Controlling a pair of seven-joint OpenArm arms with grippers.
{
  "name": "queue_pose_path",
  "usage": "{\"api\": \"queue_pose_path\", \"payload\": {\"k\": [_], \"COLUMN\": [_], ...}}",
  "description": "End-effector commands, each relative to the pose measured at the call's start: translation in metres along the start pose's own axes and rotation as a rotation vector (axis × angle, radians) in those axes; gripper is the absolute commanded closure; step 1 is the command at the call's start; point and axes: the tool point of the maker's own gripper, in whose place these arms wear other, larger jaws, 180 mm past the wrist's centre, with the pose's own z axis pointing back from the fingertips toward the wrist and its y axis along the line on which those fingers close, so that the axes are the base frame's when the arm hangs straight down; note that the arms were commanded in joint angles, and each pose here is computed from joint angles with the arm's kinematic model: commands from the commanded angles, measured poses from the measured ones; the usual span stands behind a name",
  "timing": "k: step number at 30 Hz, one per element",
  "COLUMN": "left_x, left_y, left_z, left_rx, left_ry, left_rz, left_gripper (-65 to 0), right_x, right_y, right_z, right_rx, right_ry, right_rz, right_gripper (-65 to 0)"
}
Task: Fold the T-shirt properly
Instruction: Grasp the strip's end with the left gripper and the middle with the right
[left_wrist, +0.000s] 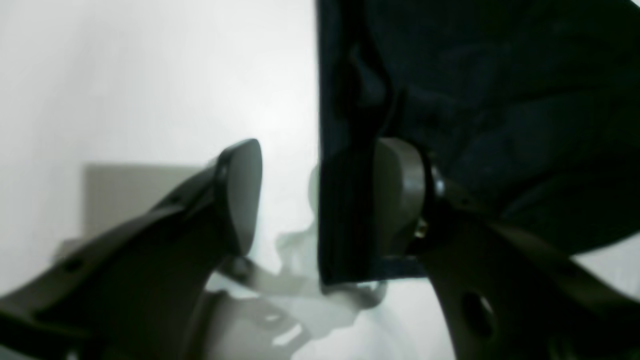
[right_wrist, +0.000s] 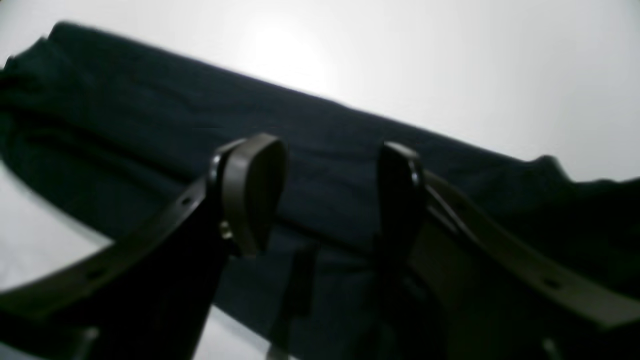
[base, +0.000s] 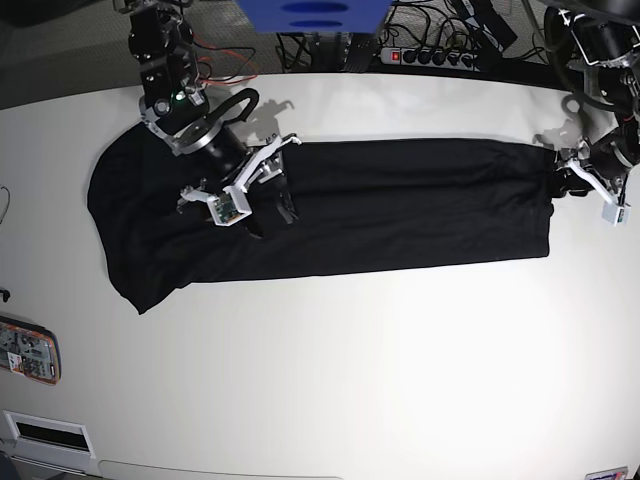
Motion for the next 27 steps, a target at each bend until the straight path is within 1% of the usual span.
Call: {"api": "queue_pose_path", "payload": {"k": [1, 3, 6, 8, 12, 16, 19, 20, 21, 22, 24, 25, 27], "left_x": [0.009, 0.003, 0.002, -0.004, -0.019, -0.024, -0.024, -0.023, -0.023, -0.022, -0.018, -0.013, 0.003], "left_y": [0.004, 0.0, -0.018, -0.031, -0.055, -0.067, -0.067, -0.067, -0.066, -0.065, -0.061, -0.055, -0.046], "left_z": [0.004, -0.002, -0.017, -0.025, -0.04, -0.047, -0.047, -0.047, -0.046, -0.046, -0.044, -0.04, -0.036], "left_rx": [0.004, -0.013, -0.06, -0.093, -0.152, -0.176, -0.178, -0.177, -0.175, -0.173, -0.162, -0.148, -0.123], "left_ry": [-0.011, 0.007, -0.006, 0.012, 0.043, 0.038, 0.035, 0.031, 0.031, 0.029, 0.018, -0.002, -0.048], "left_rz": [-0.017, -0.022, -0.054, -0.072, -0.068, -0.047, -0.044, -0.043, -0.045, -0.046, -0.042, -0.031, -0.017], "left_gripper": [-33.6, -33.6, -33.7, -33.7, -33.6, -33.4, -32.6, -30.6, -26.8, -20.7, -4.6, 0.0, 0.0], "right_x": [0.016, 0.016, 0.016, 0.016, 0.016, 0.016, 0.016, 0.016, 0.016, 0.016, 0.016, 0.016, 0.016], "right_y": [-0.001, -0.002, -0.002, -0.002, -0.002, -0.003, -0.003, -0.003, -0.003, -0.003, -0.003, -0.003, -0.003], "right_z": [0.002, 0.002, 0.002, 0.002, 0.002, 0.002, 0.002, 0.002, 0.002, 0.002, 0.002, 0.002, 0.002], "right_rx": [-0.001, -0.002, -0.002, -0.002, -0.002, -0.004, -0.004, -0.004, -0.004, -0.004, -0.004, -0.004, -0.004], "right_ry": [-0.057, -0.057, -0.057, -0.057, -0.057, -0.057, -0.057, -0.057, -0.057, -0.057, -0.057, -0.057, -0.057], "right_rz": [0.008, 0.008, 0.008, 0.008, 0.008, 0.008, 0.008, 0.008, 0.008, 0.008, 0.008, 0.008, 0.008], "right_gripper": [-31.9, -31.9, -31.9, -31.9, -31.9, -31.8, -31.8, -31.8, -31.8, -31.8, -31.8, -31.8, -31.8]}}
